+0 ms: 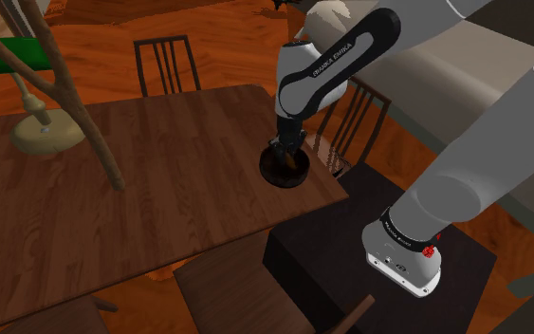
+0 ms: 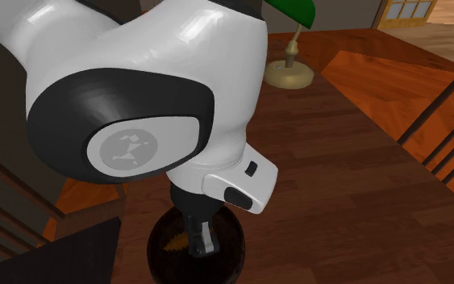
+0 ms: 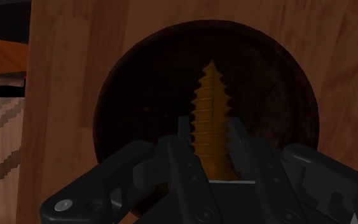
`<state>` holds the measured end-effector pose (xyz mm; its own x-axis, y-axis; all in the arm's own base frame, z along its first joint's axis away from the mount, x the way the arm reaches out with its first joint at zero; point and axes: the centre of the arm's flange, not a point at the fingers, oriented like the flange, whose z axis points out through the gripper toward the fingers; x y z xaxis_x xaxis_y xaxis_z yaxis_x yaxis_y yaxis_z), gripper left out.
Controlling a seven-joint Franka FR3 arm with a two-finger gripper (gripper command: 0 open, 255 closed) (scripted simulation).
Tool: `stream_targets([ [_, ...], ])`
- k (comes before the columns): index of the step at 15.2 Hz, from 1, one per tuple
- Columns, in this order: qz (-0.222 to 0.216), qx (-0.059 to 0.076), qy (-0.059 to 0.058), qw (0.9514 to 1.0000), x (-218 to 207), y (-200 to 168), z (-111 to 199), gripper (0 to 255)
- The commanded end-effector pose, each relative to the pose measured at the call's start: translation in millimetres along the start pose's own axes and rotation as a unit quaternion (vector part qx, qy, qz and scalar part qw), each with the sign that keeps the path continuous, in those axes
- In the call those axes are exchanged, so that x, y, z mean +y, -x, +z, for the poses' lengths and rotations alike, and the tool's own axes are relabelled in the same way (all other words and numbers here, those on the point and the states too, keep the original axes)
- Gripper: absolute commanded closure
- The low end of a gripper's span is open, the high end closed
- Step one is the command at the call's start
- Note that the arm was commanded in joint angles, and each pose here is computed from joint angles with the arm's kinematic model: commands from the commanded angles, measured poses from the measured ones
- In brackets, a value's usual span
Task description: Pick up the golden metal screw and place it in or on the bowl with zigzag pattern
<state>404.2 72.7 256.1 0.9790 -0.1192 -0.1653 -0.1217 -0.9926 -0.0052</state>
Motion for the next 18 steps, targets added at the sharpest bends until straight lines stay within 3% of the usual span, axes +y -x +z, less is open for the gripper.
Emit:
stream_targets([
  [1,0.000,0.000,0.000,1.0000,0.0,0.0,0.0,0],
  [6,0.000,0.000,0.000,1.0000,0.0,0.0,0.0,0],
  [10,0.000,0.000,0.000,1.0000,0.0,0.0,-50.0,0],
  [18,0.000,0.000,0.000,1.0000,0.0,0.0,-50.0,0],
])
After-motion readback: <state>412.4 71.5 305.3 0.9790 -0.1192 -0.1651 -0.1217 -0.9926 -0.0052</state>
